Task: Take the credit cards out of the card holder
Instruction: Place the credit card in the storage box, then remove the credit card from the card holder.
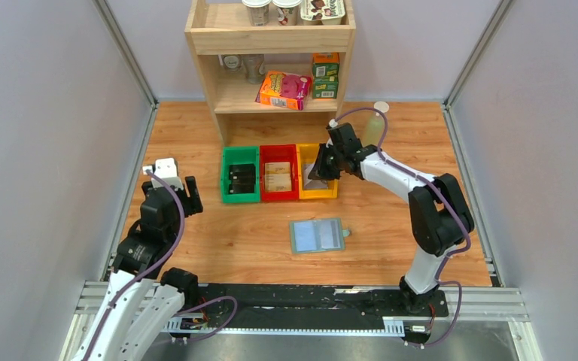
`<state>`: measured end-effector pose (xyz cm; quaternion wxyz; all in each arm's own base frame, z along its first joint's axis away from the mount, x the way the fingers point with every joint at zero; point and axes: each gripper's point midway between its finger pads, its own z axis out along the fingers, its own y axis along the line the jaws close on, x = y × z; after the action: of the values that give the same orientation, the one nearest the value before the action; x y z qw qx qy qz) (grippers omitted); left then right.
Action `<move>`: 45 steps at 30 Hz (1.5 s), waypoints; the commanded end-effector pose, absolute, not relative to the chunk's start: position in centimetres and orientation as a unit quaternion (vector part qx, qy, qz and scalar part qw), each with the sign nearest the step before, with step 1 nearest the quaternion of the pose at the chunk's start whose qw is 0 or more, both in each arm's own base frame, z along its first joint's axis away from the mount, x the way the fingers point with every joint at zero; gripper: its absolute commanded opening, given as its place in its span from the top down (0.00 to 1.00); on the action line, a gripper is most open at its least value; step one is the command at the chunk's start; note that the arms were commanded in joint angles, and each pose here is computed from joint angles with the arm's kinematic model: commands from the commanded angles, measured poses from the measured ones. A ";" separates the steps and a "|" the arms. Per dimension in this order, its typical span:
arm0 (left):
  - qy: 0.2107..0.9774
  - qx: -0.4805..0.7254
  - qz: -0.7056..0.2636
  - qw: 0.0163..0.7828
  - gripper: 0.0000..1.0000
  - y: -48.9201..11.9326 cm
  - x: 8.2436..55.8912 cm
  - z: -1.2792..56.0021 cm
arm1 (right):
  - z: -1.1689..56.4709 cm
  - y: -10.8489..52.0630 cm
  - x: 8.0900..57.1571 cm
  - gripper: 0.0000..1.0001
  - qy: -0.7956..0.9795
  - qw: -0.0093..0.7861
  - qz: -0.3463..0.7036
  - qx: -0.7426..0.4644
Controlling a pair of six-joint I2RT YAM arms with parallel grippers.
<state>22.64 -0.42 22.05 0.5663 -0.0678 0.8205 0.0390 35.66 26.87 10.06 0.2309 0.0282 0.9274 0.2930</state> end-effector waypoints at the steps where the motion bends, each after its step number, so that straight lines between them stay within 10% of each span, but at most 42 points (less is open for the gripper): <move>1: 0.809 -0.091 0.043 0.580 0.23 0.0 23.4 23.1 | 10.9 27.1 38.0 0.85 0.927 0.252 0.272 0.056; 8: 0.817 -0.029 0.027 0.575 0.24 -1.3 23.1 22.9 | 11.9 24.5 37.7 0.50 0.935 0.275 0.213 0.070; 19: 0.833 0.046 -0.036 0.551 0.27 -4.7 23.3 21.8 | 17.6 22.2 31.4 0.28 0.920 0.356 0.163 0.004; 30: 0.867 0.052 -0.181 0.461 0.28 -10.7 23.4 19.6 | 13.0 23.9 21.8 0.23 0.934 0.276 0.223 -0.046; 45: 0.896 0.051 -0.272 0.348 0.38 -23.5 21.2 13.3 | 6.0 22.6 20.6 0.22 0.955 0.233 0.184 -0.015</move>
<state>20.33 -20.20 13.16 0.3430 0.0830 0.9044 -0.2399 19.38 21.68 6.49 0.2160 -0.0294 0.9604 0.1734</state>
